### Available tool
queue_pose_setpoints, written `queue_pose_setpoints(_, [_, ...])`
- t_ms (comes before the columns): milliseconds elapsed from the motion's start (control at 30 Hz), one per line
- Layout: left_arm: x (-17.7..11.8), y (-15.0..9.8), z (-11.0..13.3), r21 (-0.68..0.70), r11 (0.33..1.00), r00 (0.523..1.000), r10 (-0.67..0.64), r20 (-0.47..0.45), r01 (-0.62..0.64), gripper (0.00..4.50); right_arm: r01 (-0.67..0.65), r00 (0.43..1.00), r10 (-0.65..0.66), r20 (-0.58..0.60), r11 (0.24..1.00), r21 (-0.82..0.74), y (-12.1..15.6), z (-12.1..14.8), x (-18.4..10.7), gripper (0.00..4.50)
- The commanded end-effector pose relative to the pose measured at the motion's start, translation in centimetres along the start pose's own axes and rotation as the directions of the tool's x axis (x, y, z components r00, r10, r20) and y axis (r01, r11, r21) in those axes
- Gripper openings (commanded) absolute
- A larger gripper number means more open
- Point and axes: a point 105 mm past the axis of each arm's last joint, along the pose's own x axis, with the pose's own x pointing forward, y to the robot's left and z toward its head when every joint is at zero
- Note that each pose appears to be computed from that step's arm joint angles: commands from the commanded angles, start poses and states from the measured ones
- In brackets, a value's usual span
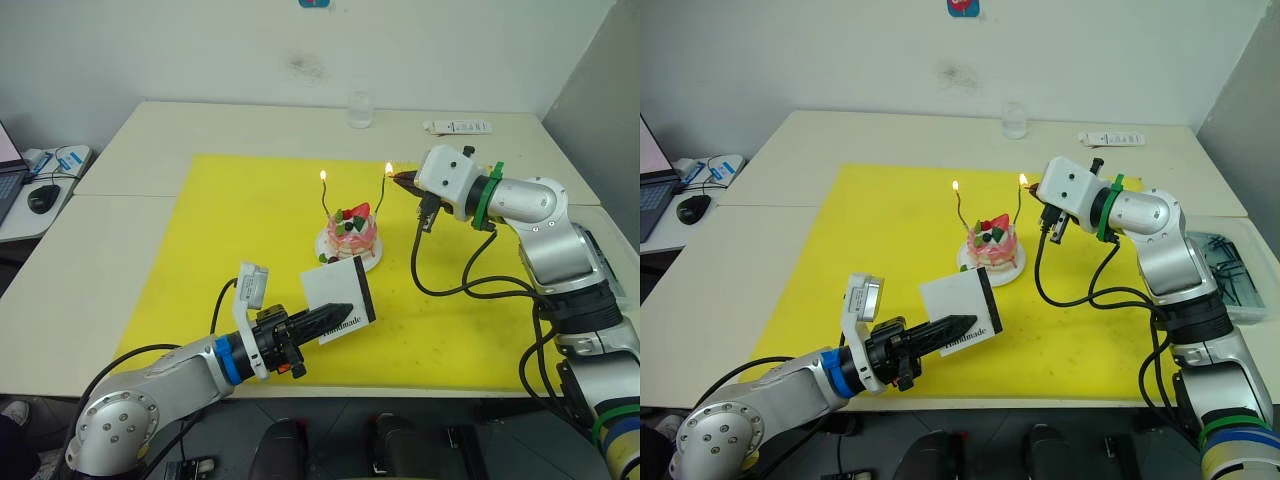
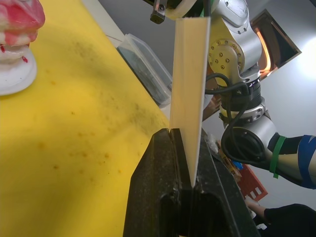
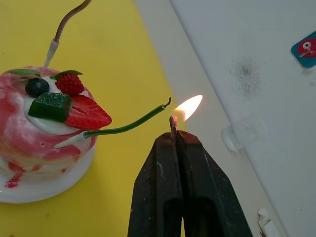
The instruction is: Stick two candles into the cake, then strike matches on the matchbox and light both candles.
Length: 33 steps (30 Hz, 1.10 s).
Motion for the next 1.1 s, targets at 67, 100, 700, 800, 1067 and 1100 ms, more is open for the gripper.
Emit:
queue_pose_setpoints(67, [0.1,-0.6,0.4,0.016,0.999,0.999,-0.034,0.012,0.034,0.0,0.024,0.999,-0.023,0.023,0.999,-0.043,-0.7,1.0,-0.7,0.01])
queue_pose_setpoints(100, [0.1,-0.6,0.4,0.017,0.999,0.999,-0.035,0.011,0.035,0.0,0.024,0.999,-0.023,0.021,0.999,-0.042,-0.7,1.0,-0.7,0.01])
queue_pose_setpoints(700, [0.0,-1.0,-0.1,0.043,0.998,0.999,-0.048,-0.025,0.05,0.0,0.047,0.997,-0.049,-0.052,0.999,-0.025,-0.8,-1.1,-2.7,0.01])
queue_pose_setpoints(800, [-0.1,-1.2,-0.7,0.072,0.996,0.997,-0.051,-0.06,0.056,0.0,0.048,0.995,-0.05,-0.084,0.999,-0.019,-0.7,-1.7,-3.8,0.01])
queue_pose_setpoints(1067, [0.6,-1.6,-0.8,0.19,0.976,0.991,-0.09,-0.098,0.107,0.0,0.131,0.961,-0.121,-0.248,0.991,0.025,-1.7,-5.1,-8.7,0.01])
queue_pose_setpoints(1100, [0.8,-1.8,-0.8,0.2,0.973,0.99,-0.098,-0.097,0.116,0.0,0.152,0.952,-0.136,-0.275,0.988,0.038,-1.9,-5.6,-9.5,0.01])
